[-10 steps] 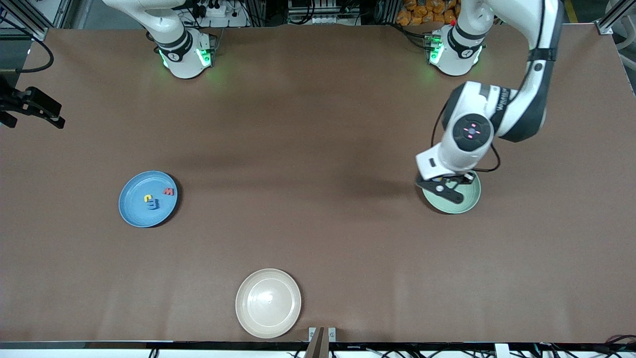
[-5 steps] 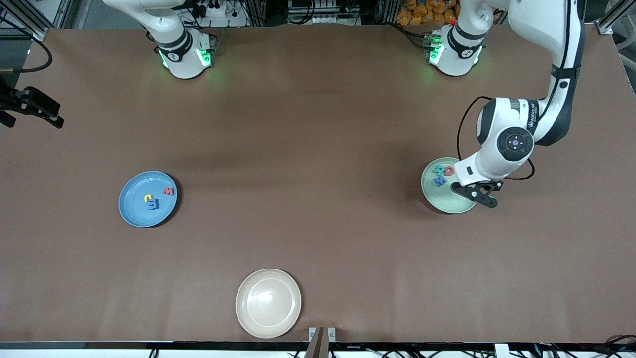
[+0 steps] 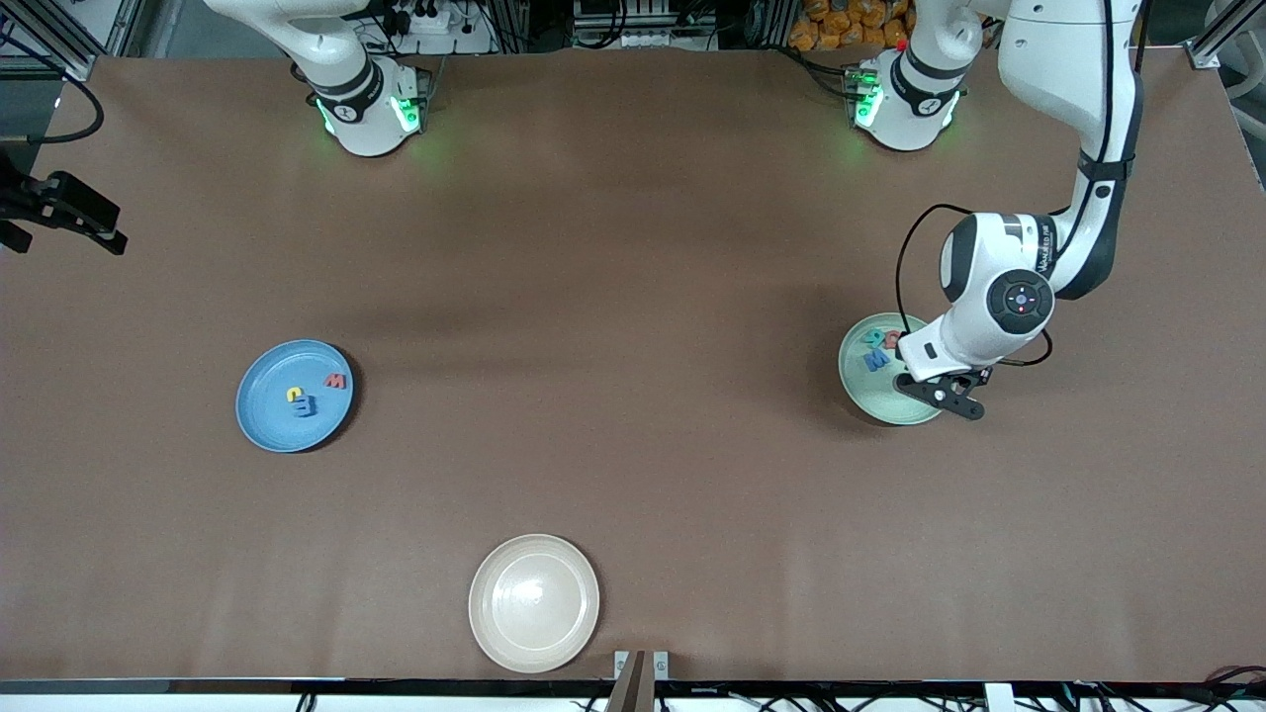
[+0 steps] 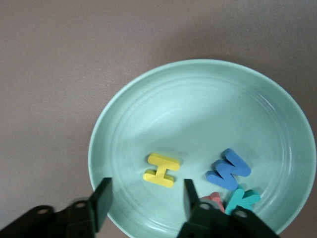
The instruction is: Sort upper and lower case letters into plates
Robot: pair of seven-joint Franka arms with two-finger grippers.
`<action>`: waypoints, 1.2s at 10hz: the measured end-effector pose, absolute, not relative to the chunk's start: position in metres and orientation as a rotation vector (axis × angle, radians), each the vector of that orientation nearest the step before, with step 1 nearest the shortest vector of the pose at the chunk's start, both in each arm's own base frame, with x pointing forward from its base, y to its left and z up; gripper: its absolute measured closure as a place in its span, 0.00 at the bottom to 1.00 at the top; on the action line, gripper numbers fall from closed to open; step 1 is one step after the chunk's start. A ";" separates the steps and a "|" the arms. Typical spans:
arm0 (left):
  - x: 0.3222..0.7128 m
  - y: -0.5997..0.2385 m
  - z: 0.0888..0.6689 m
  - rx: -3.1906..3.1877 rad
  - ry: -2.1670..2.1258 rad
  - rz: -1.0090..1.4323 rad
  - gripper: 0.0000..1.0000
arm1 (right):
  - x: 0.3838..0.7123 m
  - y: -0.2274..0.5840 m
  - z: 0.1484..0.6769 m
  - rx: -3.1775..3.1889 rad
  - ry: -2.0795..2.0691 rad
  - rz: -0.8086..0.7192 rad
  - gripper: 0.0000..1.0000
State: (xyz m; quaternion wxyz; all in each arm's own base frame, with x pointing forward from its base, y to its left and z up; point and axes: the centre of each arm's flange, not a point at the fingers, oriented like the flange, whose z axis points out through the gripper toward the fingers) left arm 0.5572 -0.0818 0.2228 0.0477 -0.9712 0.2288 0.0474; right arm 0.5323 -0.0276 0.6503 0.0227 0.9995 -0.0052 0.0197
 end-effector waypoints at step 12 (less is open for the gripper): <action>0.636 -0.064 0.499 -3.075 0.159 0.171 0.00 | 0.531 -0.028 0.650 3.097 -0.017 0.050 0.00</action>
